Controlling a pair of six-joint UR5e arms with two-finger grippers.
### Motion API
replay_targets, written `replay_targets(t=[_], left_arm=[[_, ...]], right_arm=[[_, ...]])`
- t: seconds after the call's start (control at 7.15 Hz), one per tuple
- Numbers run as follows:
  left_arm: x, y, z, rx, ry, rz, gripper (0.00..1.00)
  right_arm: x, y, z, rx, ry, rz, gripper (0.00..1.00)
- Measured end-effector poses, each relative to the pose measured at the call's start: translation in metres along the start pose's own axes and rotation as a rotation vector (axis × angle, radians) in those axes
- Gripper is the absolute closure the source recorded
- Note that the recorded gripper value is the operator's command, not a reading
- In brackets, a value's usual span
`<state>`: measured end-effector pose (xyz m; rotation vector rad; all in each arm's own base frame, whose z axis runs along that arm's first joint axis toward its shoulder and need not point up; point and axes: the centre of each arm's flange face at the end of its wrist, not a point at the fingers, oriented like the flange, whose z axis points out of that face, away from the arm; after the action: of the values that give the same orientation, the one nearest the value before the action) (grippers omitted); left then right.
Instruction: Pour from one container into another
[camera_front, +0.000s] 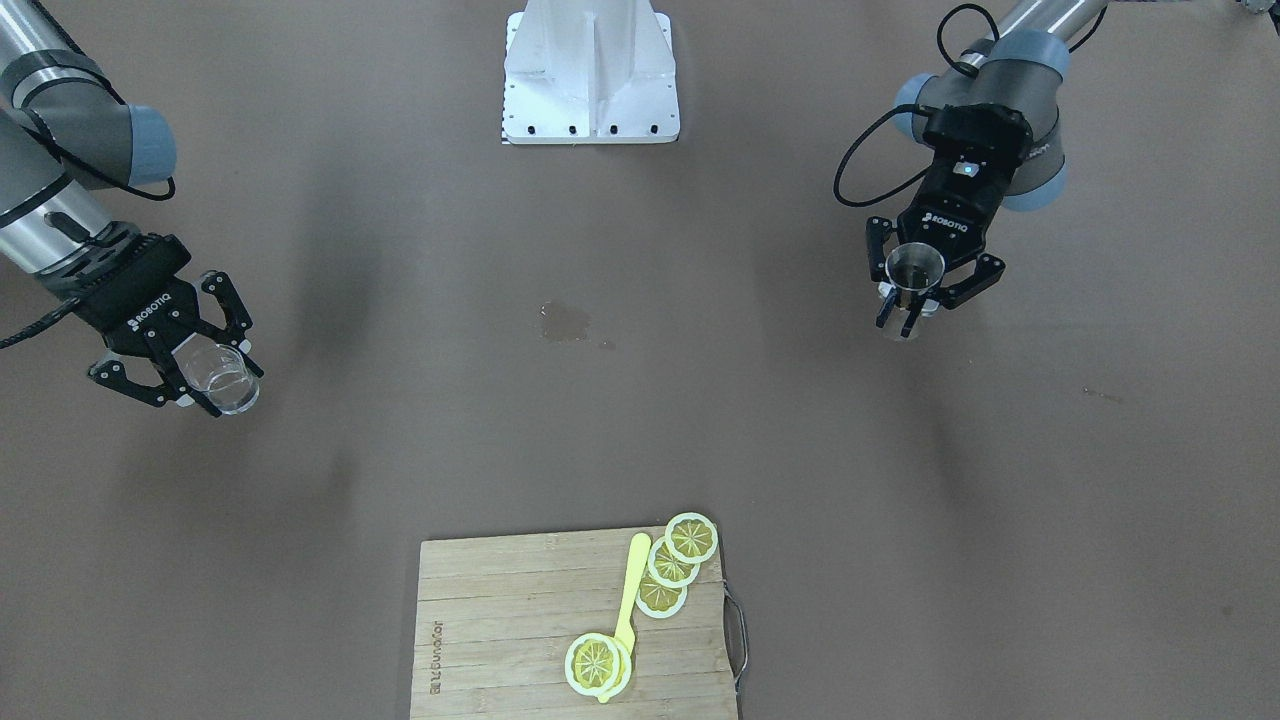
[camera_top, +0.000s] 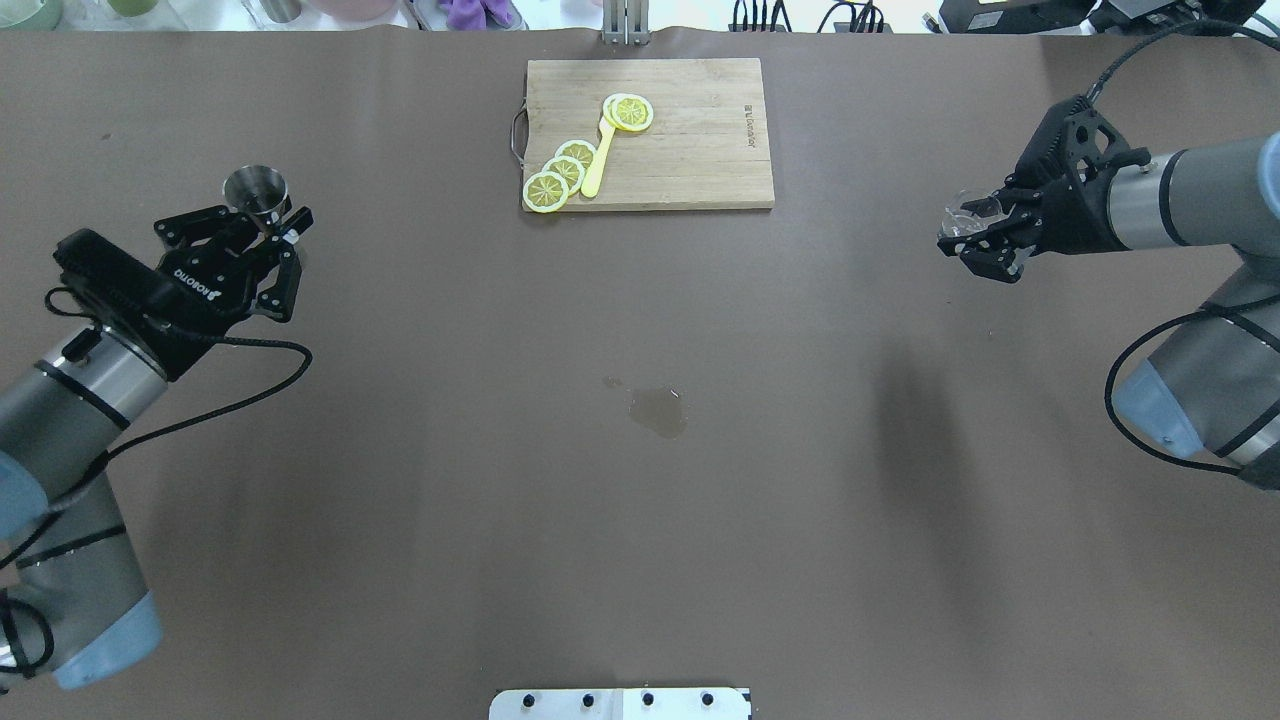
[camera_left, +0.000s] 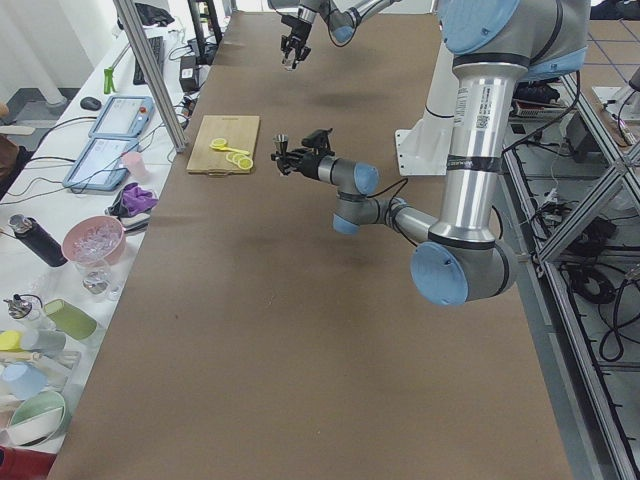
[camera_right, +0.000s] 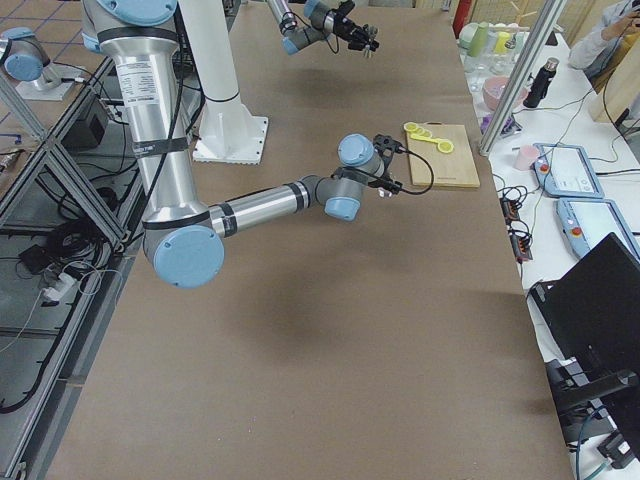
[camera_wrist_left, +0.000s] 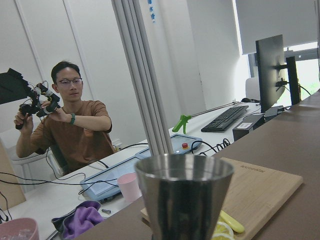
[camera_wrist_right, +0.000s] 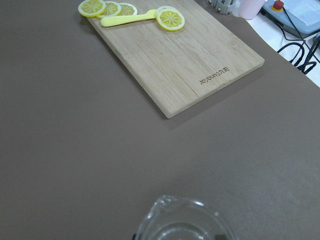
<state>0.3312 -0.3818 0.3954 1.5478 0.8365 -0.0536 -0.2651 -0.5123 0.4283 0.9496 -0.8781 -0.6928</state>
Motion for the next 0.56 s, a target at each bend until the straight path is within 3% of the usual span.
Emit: replay_targets(t=[0.56], left_arm=[[0.03,0.035,-0.059,0.034,-0.217,-0.15,1.0]], right_arm=[[0.017,0.049,0.018,0.02,-0.024,-0.009,1.0]])
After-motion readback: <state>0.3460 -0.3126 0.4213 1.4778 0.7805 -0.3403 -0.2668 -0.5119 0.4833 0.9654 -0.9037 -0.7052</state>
